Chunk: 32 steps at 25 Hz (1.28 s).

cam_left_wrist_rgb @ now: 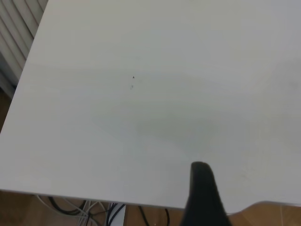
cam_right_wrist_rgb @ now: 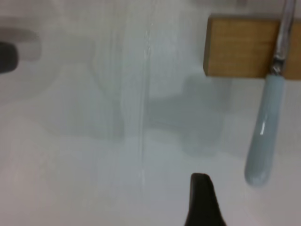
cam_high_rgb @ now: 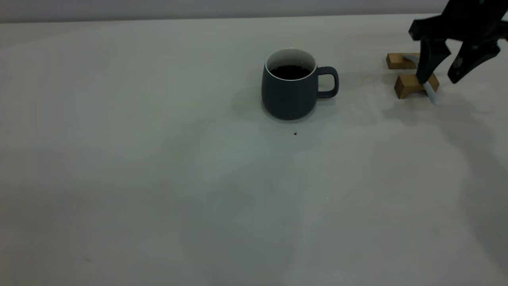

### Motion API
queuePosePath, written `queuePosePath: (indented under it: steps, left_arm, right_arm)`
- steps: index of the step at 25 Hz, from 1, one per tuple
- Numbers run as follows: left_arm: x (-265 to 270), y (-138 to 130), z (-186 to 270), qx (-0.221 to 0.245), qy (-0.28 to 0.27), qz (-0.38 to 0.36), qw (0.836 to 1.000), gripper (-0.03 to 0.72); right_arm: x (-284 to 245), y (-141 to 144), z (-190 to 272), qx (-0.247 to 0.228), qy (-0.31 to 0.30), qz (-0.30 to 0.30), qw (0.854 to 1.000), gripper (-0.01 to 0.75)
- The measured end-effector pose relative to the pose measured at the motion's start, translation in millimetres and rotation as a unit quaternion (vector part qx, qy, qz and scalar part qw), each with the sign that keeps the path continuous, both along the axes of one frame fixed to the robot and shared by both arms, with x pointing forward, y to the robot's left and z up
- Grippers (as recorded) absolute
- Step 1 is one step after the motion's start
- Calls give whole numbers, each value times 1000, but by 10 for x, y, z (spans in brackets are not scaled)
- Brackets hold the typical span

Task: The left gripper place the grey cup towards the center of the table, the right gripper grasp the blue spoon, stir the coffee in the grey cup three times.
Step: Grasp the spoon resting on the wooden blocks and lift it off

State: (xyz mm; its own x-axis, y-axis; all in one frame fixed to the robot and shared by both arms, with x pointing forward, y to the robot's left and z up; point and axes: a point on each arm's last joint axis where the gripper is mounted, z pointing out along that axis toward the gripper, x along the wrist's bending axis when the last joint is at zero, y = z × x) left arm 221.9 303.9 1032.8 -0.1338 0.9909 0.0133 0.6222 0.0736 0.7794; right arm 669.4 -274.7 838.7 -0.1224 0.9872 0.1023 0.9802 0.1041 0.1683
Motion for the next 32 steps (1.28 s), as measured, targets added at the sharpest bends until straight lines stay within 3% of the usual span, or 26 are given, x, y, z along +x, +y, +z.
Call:
queuePosePath:
  steps: [16, 32]
  left_arm:
    - [0, 0, 0, 0, 0, 0, 1000, 585]
    - [0, 0, 0, 0, 0, 0, 1000, 585]
  right_arm:
    - [109, -44, -503, -27, 9, 2, 1000, 557]
    - [142, -45, -598, -28, 0, 0, 1000, 557]
